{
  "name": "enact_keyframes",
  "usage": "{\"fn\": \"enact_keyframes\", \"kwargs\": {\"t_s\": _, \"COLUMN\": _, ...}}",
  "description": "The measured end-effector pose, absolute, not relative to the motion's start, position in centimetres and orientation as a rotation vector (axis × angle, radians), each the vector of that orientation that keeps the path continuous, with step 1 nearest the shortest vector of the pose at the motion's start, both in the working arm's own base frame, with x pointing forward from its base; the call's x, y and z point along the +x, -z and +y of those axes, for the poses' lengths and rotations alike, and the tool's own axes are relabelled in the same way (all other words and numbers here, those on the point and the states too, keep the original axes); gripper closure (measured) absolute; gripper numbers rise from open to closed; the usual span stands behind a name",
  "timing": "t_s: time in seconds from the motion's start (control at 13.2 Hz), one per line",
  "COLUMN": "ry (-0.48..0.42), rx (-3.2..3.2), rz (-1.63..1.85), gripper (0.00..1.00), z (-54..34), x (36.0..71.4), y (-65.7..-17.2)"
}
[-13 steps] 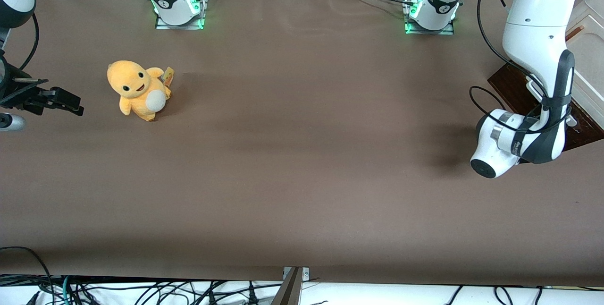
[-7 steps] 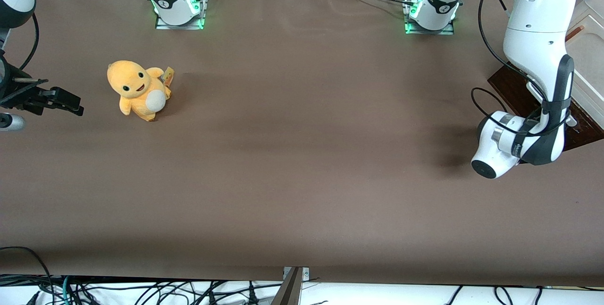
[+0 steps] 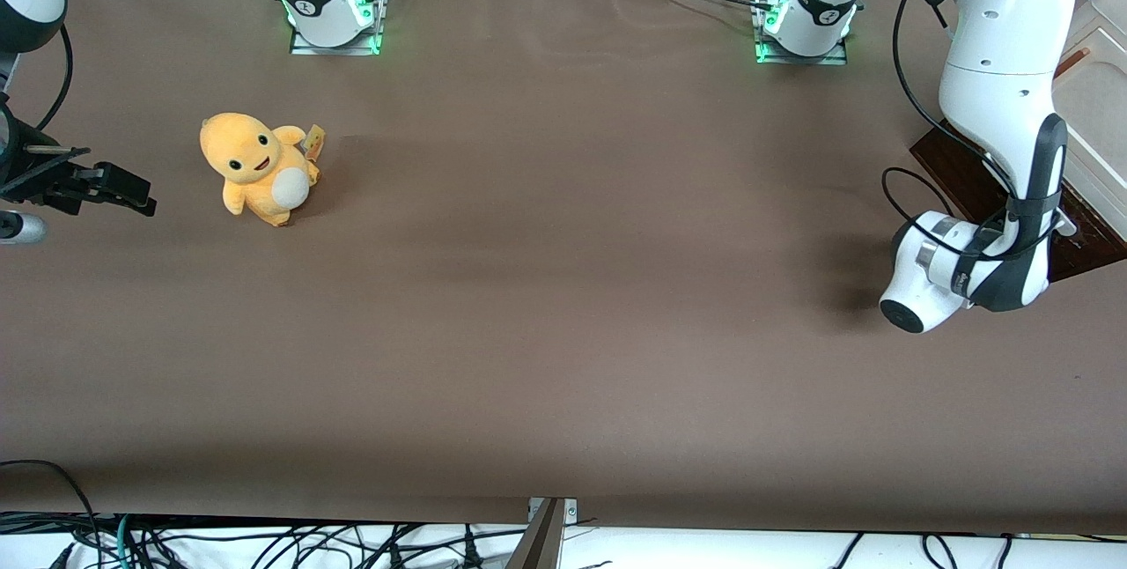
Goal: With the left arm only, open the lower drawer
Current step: 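Close the left gripper around the white drawer handle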
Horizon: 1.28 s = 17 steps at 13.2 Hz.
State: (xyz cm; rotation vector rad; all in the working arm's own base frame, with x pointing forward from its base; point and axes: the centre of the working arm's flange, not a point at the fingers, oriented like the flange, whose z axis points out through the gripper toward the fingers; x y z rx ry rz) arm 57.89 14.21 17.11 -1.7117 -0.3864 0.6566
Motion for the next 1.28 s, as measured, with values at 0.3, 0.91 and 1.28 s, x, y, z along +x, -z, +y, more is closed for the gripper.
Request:
{"fn": "enact_keyframes", "kwargs": {"t_s": 0.3, "ry": -0.617, "rx": -1.693, "rz": -0.432, "gripper": 0.79, "z": 14.24, "x": 57.90, "y": -17.07}}
{"fn": "enact_keyframes", "kwargs": {"t_s": 0.91, "ry": -0.597, "rx": -1.687, "rz": -0.448, "gripper": 0.80, "z": 14.02, "x": 57.98, "y": -16.93}}
{"fn": "enact_keyframes", "kwargs": {"t_s": 1.28, "ry": -0.587, "rx": -1.691, "rz": -0.446, "gripper": 0.80, "z": 13.51, "x": 58.32, "y": -16.96}}
